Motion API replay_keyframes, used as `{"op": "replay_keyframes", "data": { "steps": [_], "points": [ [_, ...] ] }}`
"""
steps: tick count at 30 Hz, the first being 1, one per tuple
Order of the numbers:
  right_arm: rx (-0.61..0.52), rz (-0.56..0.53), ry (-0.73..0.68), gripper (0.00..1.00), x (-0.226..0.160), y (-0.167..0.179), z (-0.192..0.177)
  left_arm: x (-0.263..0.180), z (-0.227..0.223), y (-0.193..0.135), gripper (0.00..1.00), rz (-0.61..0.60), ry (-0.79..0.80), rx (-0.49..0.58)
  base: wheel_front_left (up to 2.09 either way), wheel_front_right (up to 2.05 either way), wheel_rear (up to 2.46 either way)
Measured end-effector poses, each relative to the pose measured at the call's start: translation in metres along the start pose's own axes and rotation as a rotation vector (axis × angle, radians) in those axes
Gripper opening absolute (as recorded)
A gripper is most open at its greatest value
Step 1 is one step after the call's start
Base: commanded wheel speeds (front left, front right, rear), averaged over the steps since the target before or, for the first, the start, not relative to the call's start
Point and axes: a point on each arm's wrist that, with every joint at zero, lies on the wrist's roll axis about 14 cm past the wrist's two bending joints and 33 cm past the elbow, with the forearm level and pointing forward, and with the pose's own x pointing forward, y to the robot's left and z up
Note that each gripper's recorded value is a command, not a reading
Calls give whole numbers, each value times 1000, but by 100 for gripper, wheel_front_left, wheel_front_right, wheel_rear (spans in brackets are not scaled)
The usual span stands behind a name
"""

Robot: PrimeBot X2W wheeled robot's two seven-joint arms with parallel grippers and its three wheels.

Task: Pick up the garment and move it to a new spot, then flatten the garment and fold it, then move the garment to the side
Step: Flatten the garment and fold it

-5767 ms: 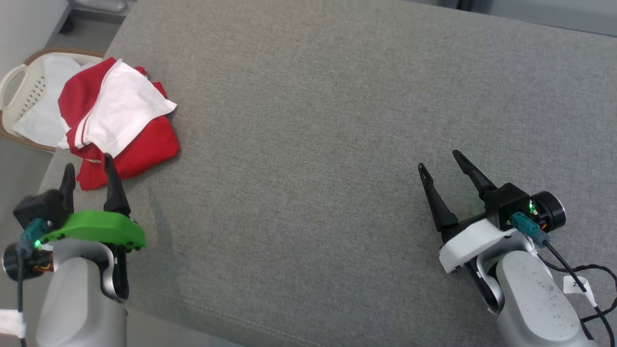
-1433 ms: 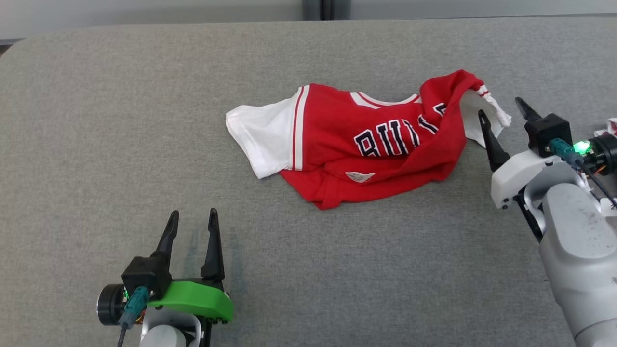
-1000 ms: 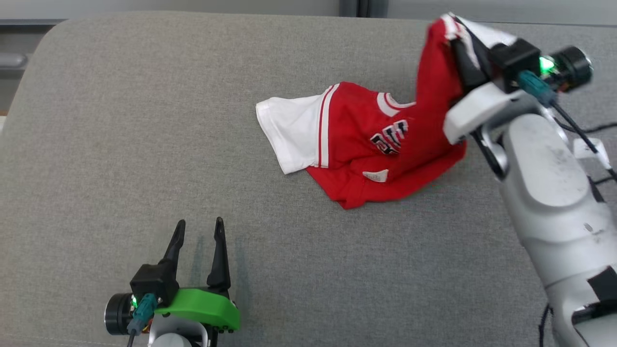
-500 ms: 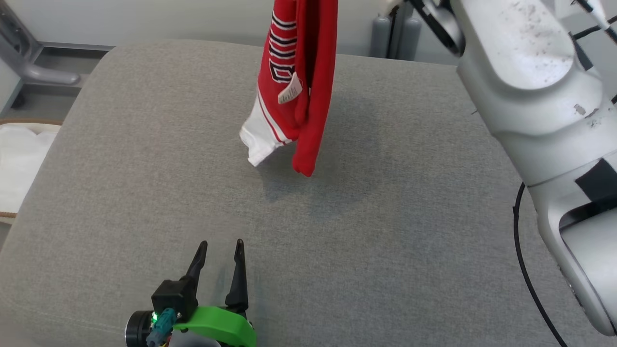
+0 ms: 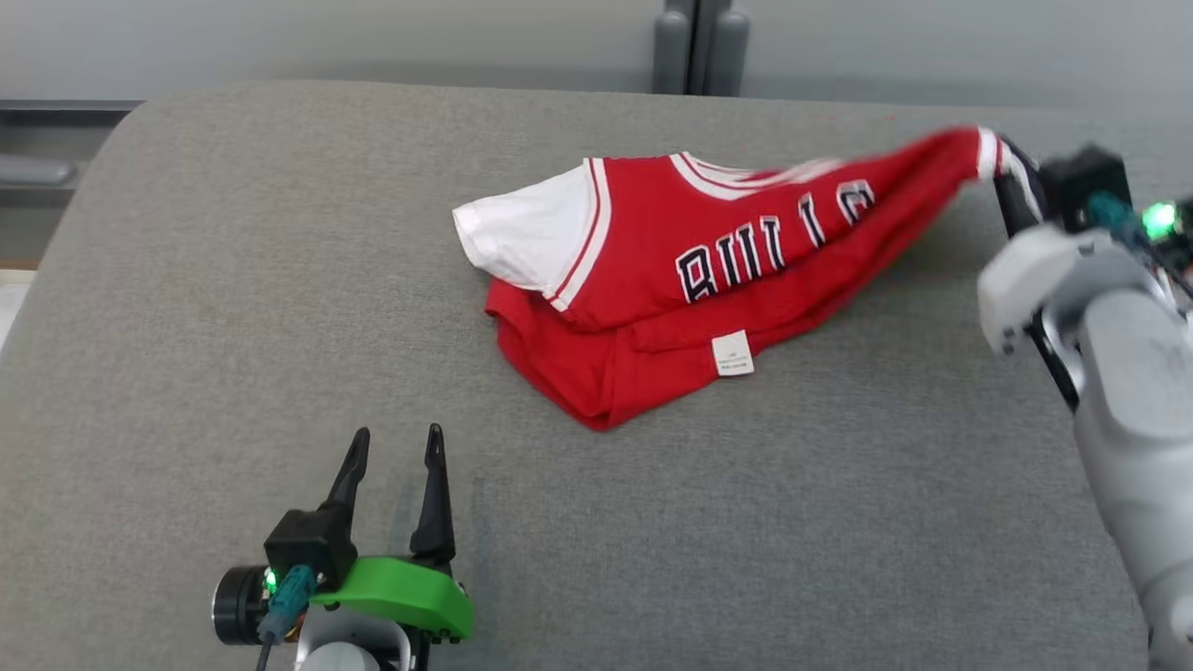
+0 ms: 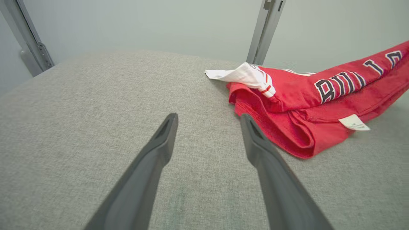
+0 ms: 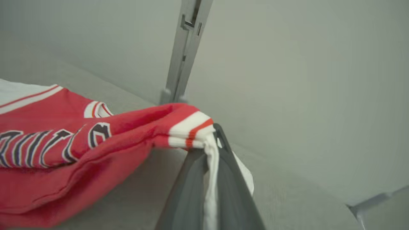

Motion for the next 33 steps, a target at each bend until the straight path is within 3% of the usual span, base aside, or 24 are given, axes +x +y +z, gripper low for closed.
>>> {"op": "replay_keyframes", "data": {
  "steps": [1, 2, 3, 5, 12, 22, 33],
  "points": [
    [4, -22, 69, 26, -16, -8, -31, 5, 0, -6, 100, -19, 1, 5, 0, 0, 0],
    [3, -45, 140, 76, -35, -16, -61, 10, -1, -12, 100, -42, 3, 7, 0, 0, 0],
    [0, -55, 172, 100, -45, -20, -74, 13, -2, -15, 100, -54, 5, 7, 0, 0, 0],
    [29, -106, 242, 100, -73, -30, -105, 21, -5, -28, 100, -98, 13, 12, 0, 0, 0],
    [96, -186, 269, 100, -113, -29, -127, 37, -14, -74, 100, -252, 38, 16, 0, 0, 0],
    [154, -218, 177, 100, -106, -24, -109, 53, -42, -138, 100, -465, 127, -2, 0, 0, 0],
    [180, -246, 164, 100, -112, -28, -111, 75, -75, -155, 100, -493, 230, -16, 0, 0, 0]
  ]
}}
